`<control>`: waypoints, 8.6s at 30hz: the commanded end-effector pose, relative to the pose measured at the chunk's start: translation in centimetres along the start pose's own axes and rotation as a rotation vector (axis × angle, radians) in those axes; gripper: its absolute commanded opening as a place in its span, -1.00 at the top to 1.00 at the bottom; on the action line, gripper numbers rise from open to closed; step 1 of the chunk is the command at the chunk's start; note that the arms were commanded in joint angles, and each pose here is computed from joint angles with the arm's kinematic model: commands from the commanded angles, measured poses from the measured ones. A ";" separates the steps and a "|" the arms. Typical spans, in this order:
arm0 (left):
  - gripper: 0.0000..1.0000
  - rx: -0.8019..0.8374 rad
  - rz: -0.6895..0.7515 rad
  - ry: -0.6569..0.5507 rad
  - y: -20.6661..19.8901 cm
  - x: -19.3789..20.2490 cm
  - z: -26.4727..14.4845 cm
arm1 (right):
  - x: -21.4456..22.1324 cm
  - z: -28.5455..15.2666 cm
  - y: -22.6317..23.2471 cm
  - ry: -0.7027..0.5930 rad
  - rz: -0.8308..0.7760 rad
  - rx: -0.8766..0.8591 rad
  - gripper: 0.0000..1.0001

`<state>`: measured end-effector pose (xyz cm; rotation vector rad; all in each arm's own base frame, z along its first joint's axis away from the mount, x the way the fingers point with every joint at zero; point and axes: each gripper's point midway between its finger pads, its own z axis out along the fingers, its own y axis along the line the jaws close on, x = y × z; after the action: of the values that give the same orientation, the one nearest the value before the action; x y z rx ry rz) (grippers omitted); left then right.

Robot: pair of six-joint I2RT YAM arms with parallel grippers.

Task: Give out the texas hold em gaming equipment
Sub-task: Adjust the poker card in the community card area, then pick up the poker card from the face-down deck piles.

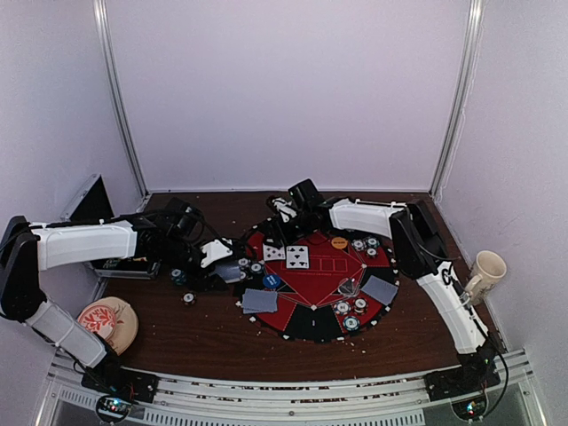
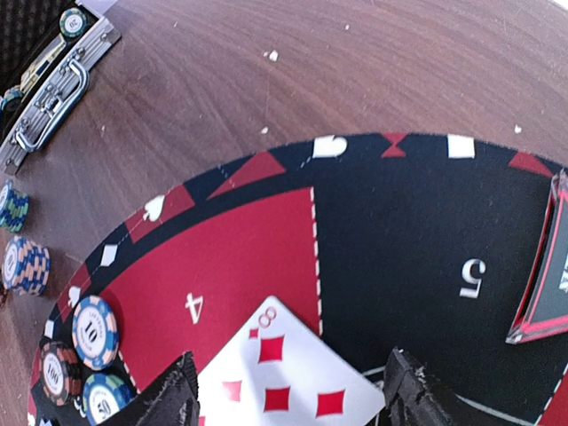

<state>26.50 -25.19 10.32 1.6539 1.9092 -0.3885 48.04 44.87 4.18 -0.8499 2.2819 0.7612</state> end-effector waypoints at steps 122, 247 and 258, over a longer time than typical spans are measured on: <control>-0.07 -0.032 0.016 -0.076 0.6 -1.6 -1.3 | 0.4 -8.1 1.2 -0.130 0.188 0.482 -1.00; -0.07 -0.028 0.022 -0.071 1.2 -2.4 -1.1 | 3.1 -6.3 16.0 -0.085 0.375 -0.318 -0.08; -0.08 -0.027 0.019 -0.066 1.2 -2.3 -0.9 | 1.6 -8.9 17.6 -0.126 0.366 -0.427 0.44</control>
<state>27.28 -25.12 10.96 1.6328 1.9068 -0.3591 30.37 51.07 13.66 -0.6177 2.2240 1.4677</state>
